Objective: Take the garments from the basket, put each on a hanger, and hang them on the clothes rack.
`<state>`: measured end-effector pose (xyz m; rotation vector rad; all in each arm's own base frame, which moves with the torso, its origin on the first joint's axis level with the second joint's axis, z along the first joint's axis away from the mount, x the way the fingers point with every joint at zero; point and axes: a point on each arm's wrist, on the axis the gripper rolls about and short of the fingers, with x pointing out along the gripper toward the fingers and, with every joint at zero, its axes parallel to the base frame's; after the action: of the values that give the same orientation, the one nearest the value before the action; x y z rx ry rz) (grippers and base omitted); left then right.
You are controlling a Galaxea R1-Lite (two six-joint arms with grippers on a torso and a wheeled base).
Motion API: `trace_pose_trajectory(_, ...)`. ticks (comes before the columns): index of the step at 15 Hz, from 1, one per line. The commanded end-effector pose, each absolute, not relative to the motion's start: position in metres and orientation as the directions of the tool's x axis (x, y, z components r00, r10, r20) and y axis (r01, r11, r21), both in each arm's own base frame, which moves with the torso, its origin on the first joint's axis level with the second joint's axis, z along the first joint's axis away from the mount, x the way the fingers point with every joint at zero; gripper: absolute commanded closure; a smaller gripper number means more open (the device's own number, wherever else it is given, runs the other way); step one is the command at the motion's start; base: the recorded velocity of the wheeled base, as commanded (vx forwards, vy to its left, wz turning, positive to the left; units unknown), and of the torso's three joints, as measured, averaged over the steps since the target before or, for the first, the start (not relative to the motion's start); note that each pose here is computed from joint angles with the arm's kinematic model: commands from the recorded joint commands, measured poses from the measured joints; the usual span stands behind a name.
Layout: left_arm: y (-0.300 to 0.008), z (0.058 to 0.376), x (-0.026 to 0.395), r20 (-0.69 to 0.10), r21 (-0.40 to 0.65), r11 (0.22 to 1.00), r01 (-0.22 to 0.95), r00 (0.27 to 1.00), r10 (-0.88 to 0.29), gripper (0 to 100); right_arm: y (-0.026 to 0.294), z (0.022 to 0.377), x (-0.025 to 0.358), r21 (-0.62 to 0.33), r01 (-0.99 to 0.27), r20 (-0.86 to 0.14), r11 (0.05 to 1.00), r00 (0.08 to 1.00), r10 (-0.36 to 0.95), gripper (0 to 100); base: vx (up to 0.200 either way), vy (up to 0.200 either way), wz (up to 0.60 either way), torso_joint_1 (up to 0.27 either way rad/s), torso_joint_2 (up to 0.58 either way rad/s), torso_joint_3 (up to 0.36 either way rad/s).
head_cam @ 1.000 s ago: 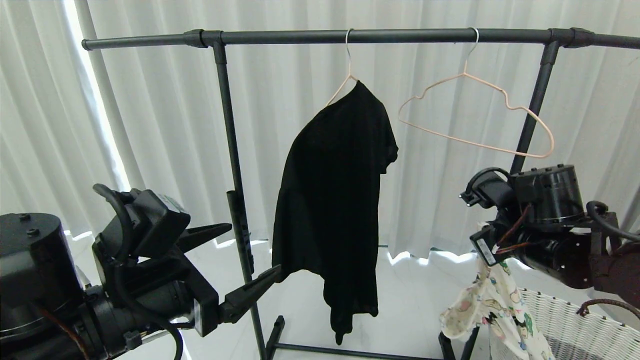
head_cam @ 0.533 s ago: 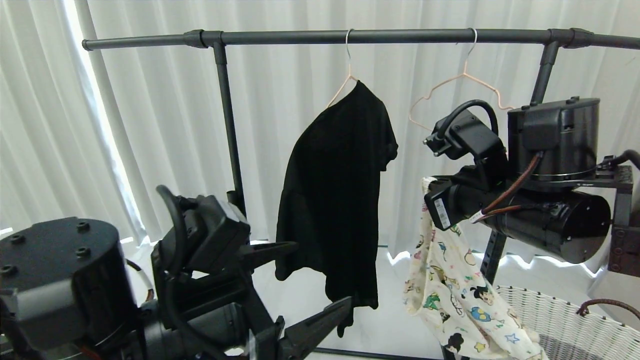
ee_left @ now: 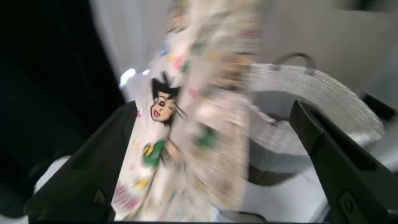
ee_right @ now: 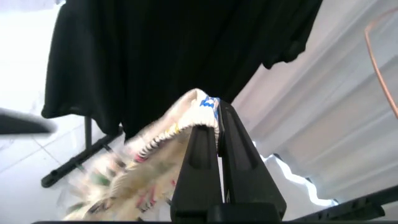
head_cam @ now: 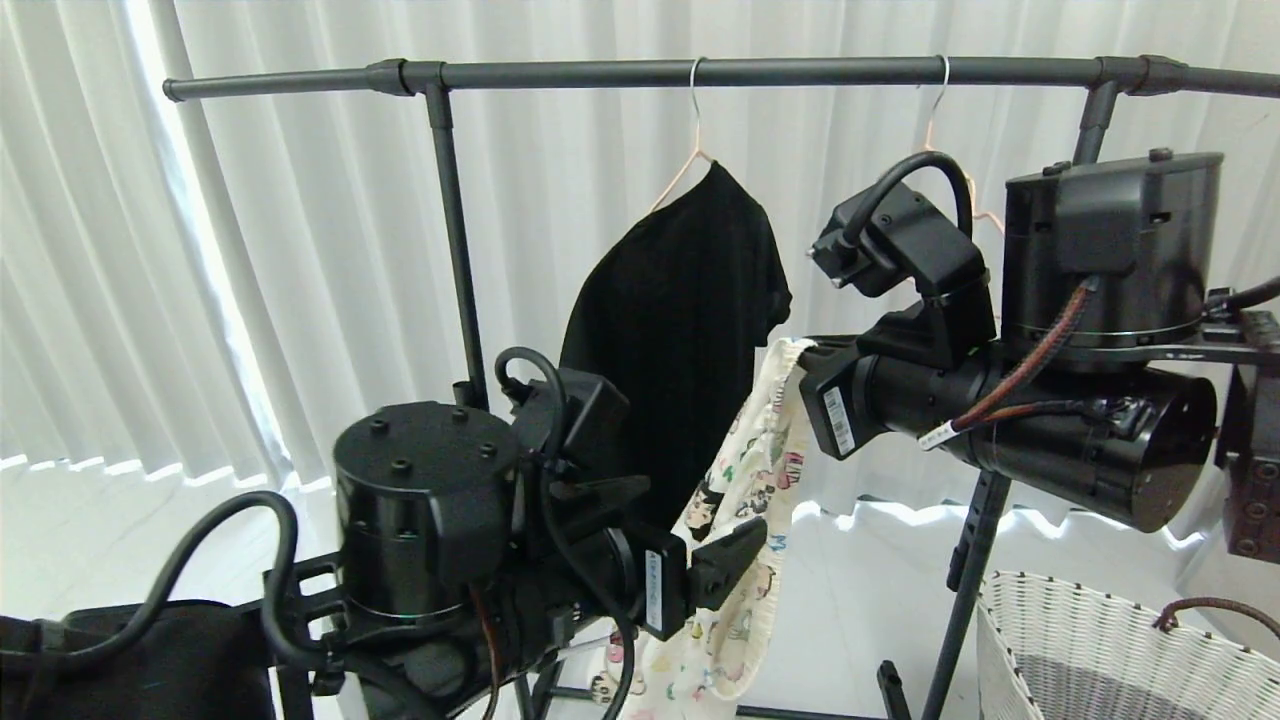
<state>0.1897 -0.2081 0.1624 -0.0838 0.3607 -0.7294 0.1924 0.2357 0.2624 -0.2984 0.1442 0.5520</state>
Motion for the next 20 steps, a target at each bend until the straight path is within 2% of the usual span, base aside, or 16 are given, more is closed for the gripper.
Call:
trace_pose_trajectory(1,-0.212,0.14,0.2,-0.365,-0.201,0.798,0.567,0.713,-0.599,0,0.239,0.264,0.189,-0.238,-0.546,-0.208,0.803,0.836,0.507,100,0.0,0.0,0.0,0.0,0.0,0.0)
trace_pose_trajectory(5,-0.2,0.116,0.191,-0.451,-0.154,0.853,0.498,0.733,-0.509,0,0.249,0.273,0.185,-0.229,-0.566,-0.18,0.792,0.824,0.537,100,0.0,0.0,0.0,0.0,0.0,0.0)
trace_pose_trajectory(8,-0.209,0.129,0.179,-0.344,-0.186,0.805,0.563,0.73,-0.59,0,0.252,0.271,0.185,-0.231,-0.571,-0.187,0.788,0.821,0.54,100,0.0,0.0,0.0,0.0,0.0,0.0)
trace_pose_trajectory(10,-0.207,0.128,0.17,-0.311,-0.166,0.786,0.596,0.725,-0.615,0,0.255,0.269,0.186,-0.234,-0.572,-0.191,0.786,0.82,0.539,100,0.0,0.0,0.0,0.0,0.0,0.0)
trace_pose_trajectory(13,-0.215,0.133,0.16,-0.244,-0.173,0.714,0.678,0.673,-0.699,0,0.258,0.268,0.189,-0.234,-0.572,-0.191,0.786,0.82,0.539,100,0.0,0.0,0.0,0.0,0.0,0.0)
trace_pose_trajectory(16,-0.215,0.134,0.175,-0.235,-0.144,0.737,0.661,0.7,-0.674,0,0.264,0.272,0.188,-0.23,-0.581,-0.179,0.781,0.814,0.553,100,0.0,0.0,0.0,0.0,0.0,0.0)
trace_pose_trajectory(18,-0.208,0.125,0.191,-0.263,-0.13,0.779,0.613,0.736,-0.623,0,0.269,0.274,0.183,-0.227,-0.595,-0.172,0.771,0.804,0.57,100,0.0,0.0,0.0,0.0,0.0,0.0)
trace_pose_trajectory(20,-0.203,0.114,0.191,-0.307,-0.116,0.792,0.599,0.737,-0.602,0,0.272,0.274,0.178,-0.227,-0.608,-0.17,0.761,0.794,0.584,100,0.0,0.0,0.0,0.0,0.0,0.0)
